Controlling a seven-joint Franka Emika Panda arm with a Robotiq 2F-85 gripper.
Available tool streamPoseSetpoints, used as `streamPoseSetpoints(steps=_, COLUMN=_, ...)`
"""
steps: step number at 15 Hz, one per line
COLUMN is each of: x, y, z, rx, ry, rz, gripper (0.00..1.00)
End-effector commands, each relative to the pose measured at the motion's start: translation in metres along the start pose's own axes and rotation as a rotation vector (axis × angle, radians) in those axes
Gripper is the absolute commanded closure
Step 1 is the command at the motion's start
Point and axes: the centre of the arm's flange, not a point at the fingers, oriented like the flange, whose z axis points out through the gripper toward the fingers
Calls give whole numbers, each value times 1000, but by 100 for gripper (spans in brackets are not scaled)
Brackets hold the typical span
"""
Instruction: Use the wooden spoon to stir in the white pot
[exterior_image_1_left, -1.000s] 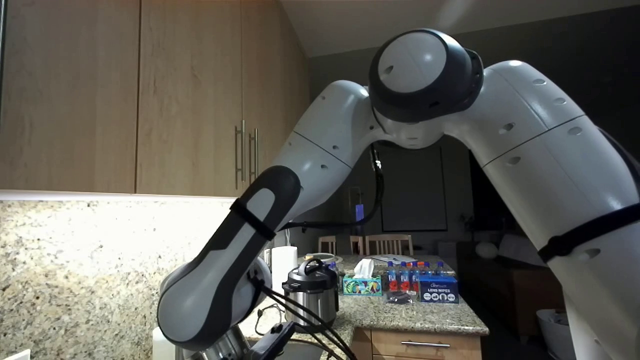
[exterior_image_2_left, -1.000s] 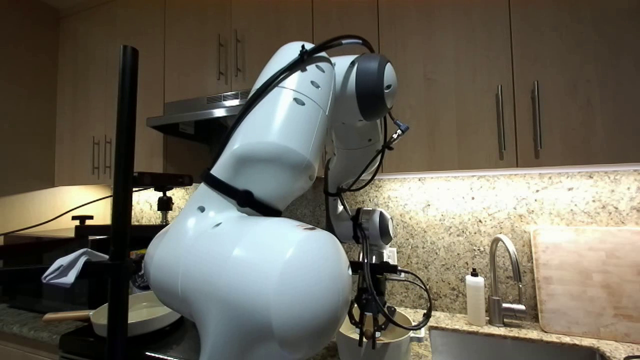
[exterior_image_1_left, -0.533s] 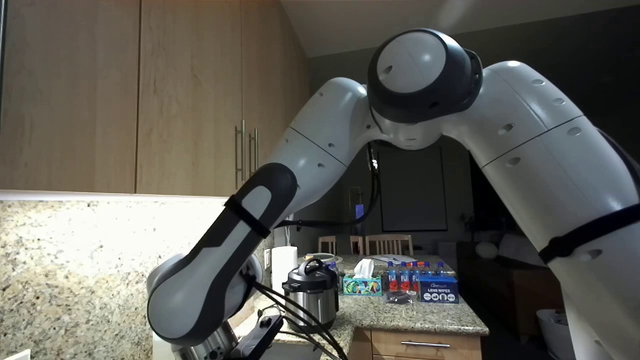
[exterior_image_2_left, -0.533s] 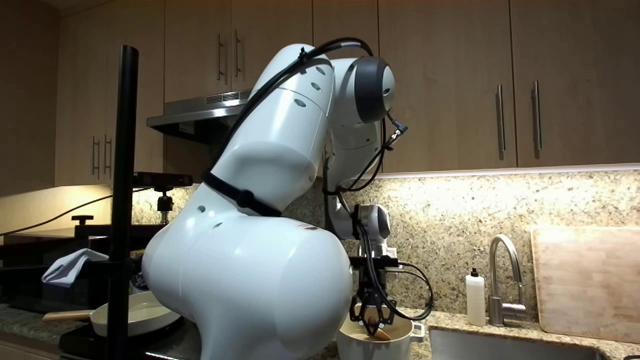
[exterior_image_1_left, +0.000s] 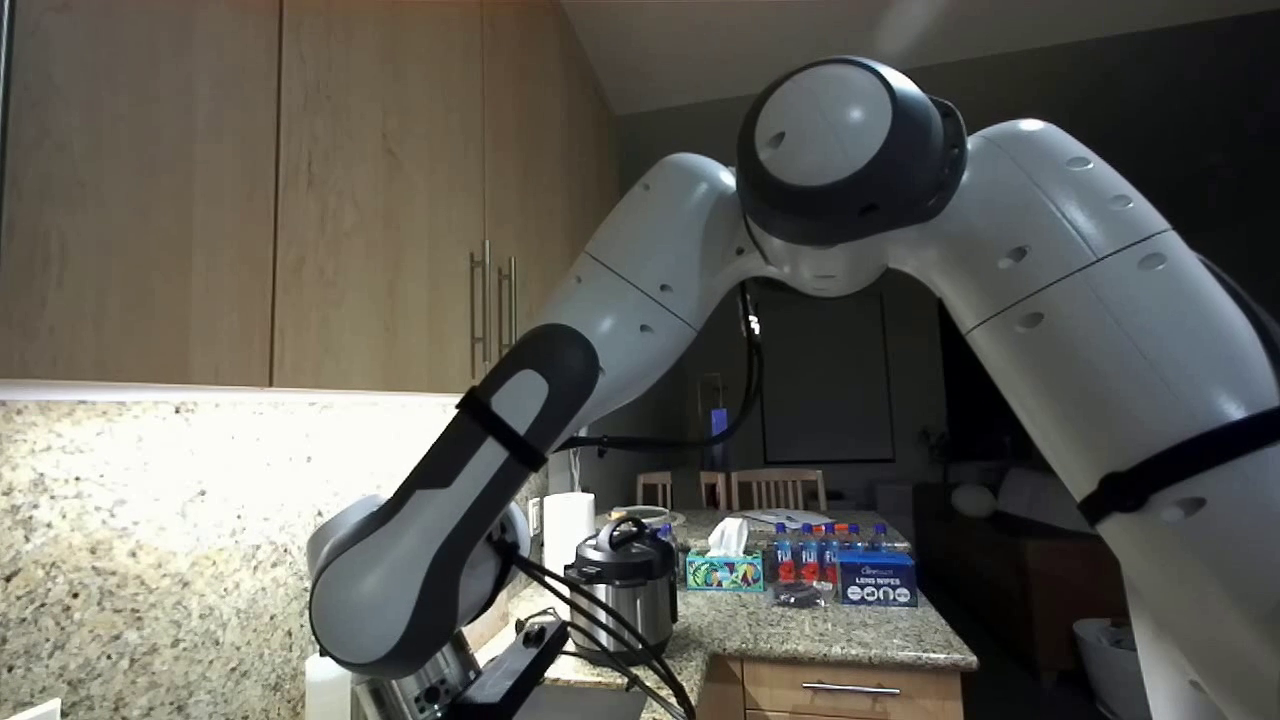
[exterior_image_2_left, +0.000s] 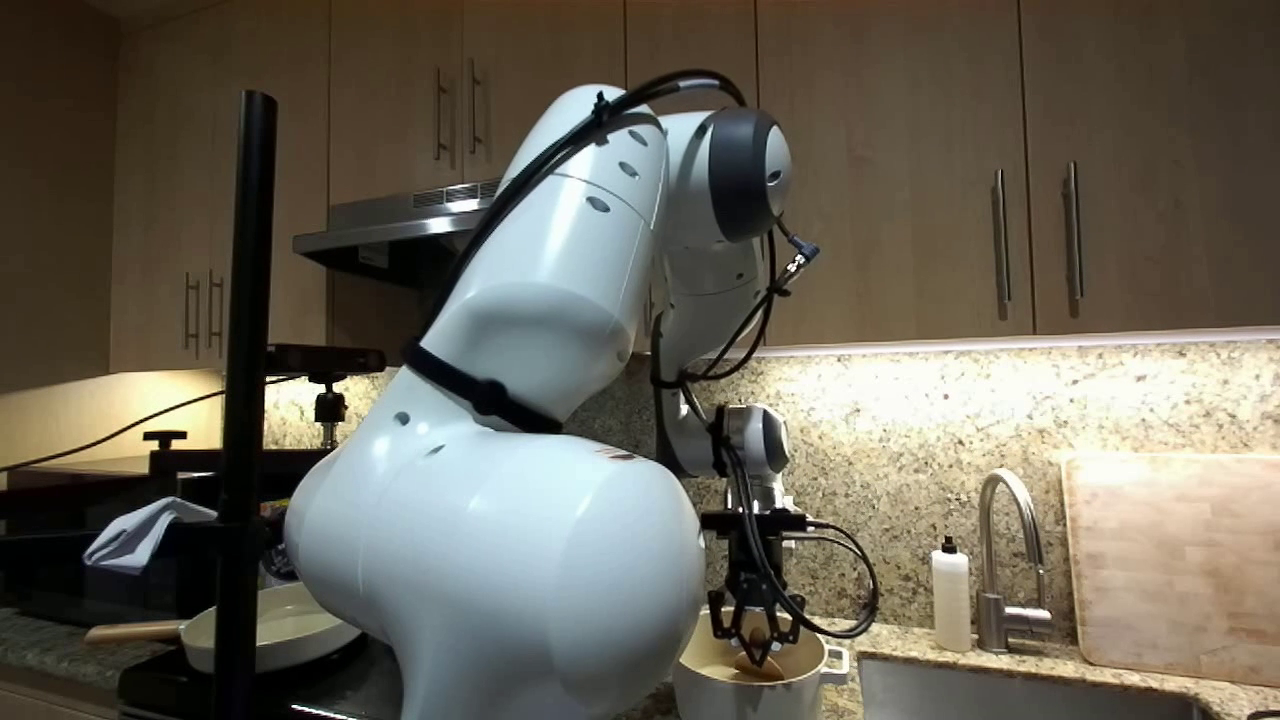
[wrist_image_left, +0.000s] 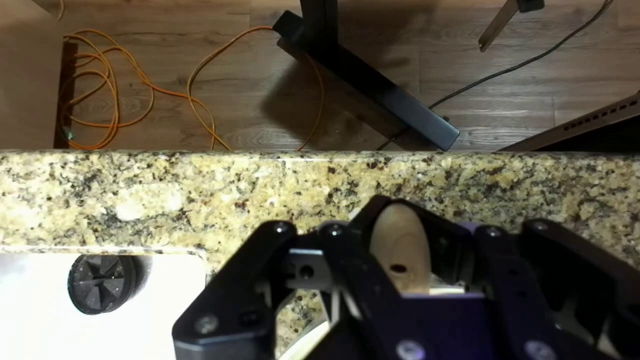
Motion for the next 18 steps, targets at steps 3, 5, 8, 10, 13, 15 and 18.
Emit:
streamPoseSetpoints(steps=3, x=-10, y=10, z=-15, rx=-24, ry=126, rz=40, gripper=94)
streamPoseSetpoints(steps=5, x=-9, y=10, z=-19, rx=-29, ry=164, rz=42, gripper=94)
streamPoseSetpoints(steps=8, x=-9, y=10, z=-26, rx=-35, ry=218, rz=41, gripper=94)
streamPoseSetpoints(steps=10, x=-5, y=11, z=-30, rx=-33, ry=243, rz=34, gripper=94)
streamPoseSetpoints(steps=13, x=-5, y=12, z=-36, rx=-42, ry=250, rz=38, gripper=95)
streamPoseSetpoints(steps=15, x=-9, y=8, z=-35, rx=-24, ry=219, rz=-2, gripper=95)
streamPoseSetpoints(steps=18, x=-22, y=8, z=-23, rx=0, ry=214, rz=36, gripper=95)
